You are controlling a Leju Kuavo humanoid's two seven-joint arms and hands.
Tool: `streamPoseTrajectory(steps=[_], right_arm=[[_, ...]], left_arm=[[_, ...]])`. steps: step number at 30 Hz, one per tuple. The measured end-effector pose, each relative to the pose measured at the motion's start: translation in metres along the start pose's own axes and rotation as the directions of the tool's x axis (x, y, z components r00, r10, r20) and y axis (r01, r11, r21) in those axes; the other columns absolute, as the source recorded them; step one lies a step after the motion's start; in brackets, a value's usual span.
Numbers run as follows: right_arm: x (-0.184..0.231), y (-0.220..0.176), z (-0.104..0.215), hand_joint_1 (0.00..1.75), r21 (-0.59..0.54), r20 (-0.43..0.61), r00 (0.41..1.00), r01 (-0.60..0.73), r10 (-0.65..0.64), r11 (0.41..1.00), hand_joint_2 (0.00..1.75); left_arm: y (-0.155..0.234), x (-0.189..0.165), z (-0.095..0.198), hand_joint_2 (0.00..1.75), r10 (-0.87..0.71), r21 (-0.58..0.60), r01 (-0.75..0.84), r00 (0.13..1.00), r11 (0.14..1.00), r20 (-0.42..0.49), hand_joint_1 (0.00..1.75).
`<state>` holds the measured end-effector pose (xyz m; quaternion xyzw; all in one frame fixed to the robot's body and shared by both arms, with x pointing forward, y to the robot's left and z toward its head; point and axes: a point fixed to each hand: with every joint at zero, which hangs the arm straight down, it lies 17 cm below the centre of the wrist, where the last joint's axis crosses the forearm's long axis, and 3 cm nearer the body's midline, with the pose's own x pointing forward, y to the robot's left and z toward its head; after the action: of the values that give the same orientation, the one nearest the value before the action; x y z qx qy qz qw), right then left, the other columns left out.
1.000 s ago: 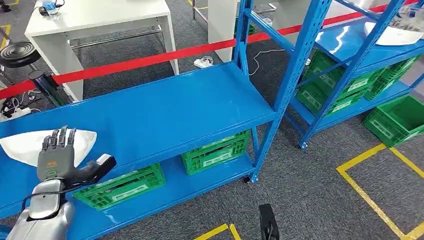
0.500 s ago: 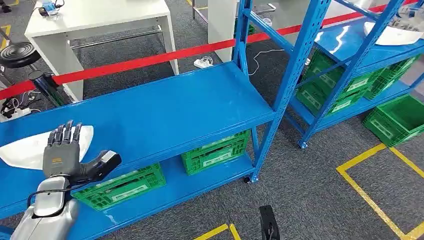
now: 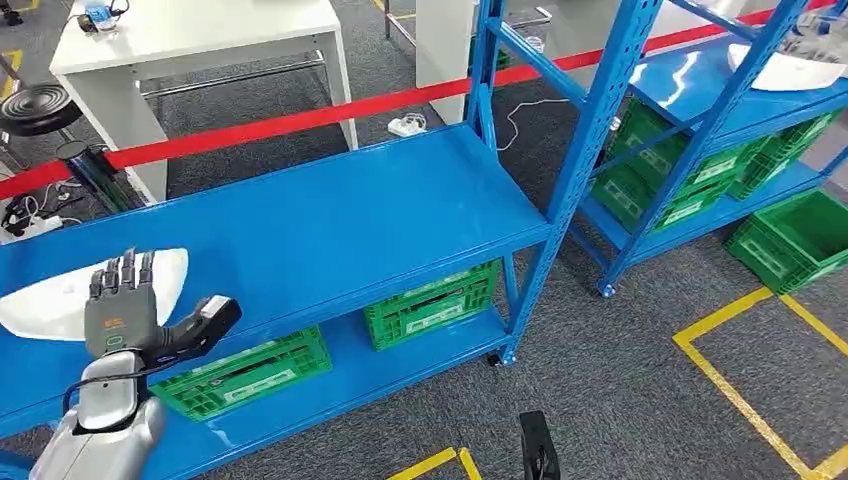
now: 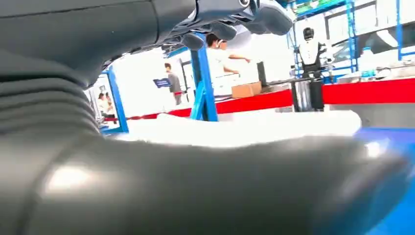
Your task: Take the parts from the cabinet and place them on the table.
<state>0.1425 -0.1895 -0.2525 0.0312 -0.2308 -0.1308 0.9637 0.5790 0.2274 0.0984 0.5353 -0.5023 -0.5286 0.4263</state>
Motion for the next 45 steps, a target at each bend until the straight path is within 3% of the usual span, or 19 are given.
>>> streamPoseTrajectory(steps=[2, 3, 7, 8, 18, 26, 36, 45], right_arm=[[0.001, 0.000, 0.000, 0.00, 0.001, 0.001, 1.000, -0.002, 0.002, 1.000, 0.00], [0.001, 0.001, 0.000, 0.00, 0.001, 0.000, 1.000, -0.002, 0.002, 1.000, 0.00], [0.002, 0.000, -0.001, 0.00, -0.004, 0.001, 1.000, -0.002, 0.002, 1.000, 0.00], [0.002, -0.001, -0.001, 0.00, -0.005, 0.002, 1.000, -0.001, 0.001, 1.000, 0.00], [0.007, 0.000, -0.002, 0.00, -0.008, 0.007, 1.000, -0.010, 0.010, 1.000, 0.00], [0.006, 0.000, -0.002, 0.00, -0.009, 0.005, 1.000, -0.014, 0.014, 1.000, 0.00], [0.006, 0.000, -0.002, 0.00, -0.008, 0.007, 1.000, -0.023, 0.023, 1.000, 0.00], [0.004, -0.001, -0.001, 0.00, -0.008, 0.011, 0.999, -0.031, 0.031, 0.999, 0.00]], left_arm=[[-0.003, 0.004, 0.001, 1.75, 0.000, -0.012, 0.000, 1.000, 1.000, 0.011, 0.00], [-0.004, 0.007, 0.002, 0.00, 0.002, -0.019, -0.002, 1.000, 1.000, 0.017, 0.00], [-0.015, 0.020, 0.005, 0.00, 0.011, -0.075, -0.010, 1.000, 0.997, 0.015, 0.00], [-0.017, 0.025, 0.006, 1.75, 0.016, -0.090, -0.015, 1.000, 0.996, 0.013, 0.00], [-0.012, 0.088, 0.013, 1.75, 0.112, -0.110, -0.100, 0.989, 0.989, 0.100, 0.00], [-0.008, 0.107, 0.015, 1.75, 0.135, -0.117, -0.123, 0.986, 0.985, 0.099, 0.00], [-0.004, 0.089, 0.012, 1.75, 0.100, -0.085, -0.099, 0.995, 0.991, -0.001, 0.00], [-0.012, 0.045, 0.009, 1.75, 0.053, -0.078, -0.059, 0.995, 0.995, -0.079, 0.00]])
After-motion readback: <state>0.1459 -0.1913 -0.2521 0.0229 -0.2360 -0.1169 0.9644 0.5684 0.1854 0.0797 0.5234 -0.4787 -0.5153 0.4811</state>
